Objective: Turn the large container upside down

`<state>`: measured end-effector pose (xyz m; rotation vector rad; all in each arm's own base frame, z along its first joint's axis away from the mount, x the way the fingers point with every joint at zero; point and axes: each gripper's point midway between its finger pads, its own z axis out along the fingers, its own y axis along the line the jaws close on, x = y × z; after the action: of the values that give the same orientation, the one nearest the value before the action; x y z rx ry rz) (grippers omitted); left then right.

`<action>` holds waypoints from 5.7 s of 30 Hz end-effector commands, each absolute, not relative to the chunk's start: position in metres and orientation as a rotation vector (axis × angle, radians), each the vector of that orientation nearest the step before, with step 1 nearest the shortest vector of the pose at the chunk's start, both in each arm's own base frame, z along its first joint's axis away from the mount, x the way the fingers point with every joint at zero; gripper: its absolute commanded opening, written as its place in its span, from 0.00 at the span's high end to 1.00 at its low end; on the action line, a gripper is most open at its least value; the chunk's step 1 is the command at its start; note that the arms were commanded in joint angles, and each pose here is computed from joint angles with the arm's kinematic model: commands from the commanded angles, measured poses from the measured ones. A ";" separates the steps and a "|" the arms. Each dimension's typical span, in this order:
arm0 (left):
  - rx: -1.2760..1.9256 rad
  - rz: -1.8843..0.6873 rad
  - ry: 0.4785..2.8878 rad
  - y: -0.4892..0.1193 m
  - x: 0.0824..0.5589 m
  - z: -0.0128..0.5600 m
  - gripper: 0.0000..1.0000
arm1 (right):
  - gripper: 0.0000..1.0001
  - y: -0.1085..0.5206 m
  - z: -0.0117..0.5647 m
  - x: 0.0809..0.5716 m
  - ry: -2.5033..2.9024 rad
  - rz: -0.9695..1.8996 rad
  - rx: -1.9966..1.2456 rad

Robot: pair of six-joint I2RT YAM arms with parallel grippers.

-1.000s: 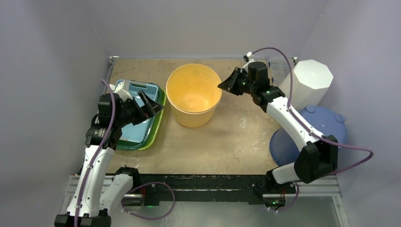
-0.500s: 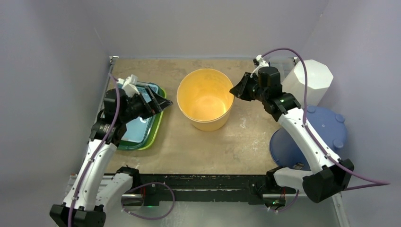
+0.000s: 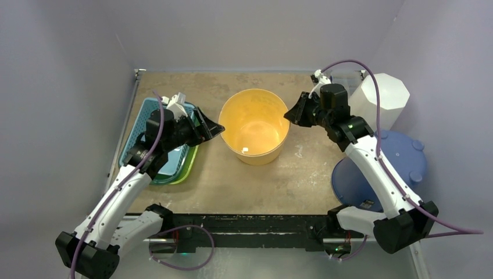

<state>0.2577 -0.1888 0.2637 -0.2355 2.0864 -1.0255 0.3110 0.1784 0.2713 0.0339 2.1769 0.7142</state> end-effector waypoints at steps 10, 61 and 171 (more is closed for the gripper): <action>-0.206 -1.062 2.075 -0.208 0.267 0.250 0.42 | 0.93 0.189 0.293 0.301 2.136 0.737 -0.195; -0.206 -0.880 2.222 -0.185 0.248 0.204 1.00 | 0.12 0.233 0.357 0.273 1.953 1.170 -0.199; -0.279 -0.858 2.194 -0.177 0.250 0.211 0.47 | 1.00 0.246 0.342 0.257 2.172 0.605 -0.399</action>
<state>0.2460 -0.1731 0.1913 -0.3004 2.2552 -0.8177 0.2472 0.2561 0.3236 -0.4146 2.2310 0.6988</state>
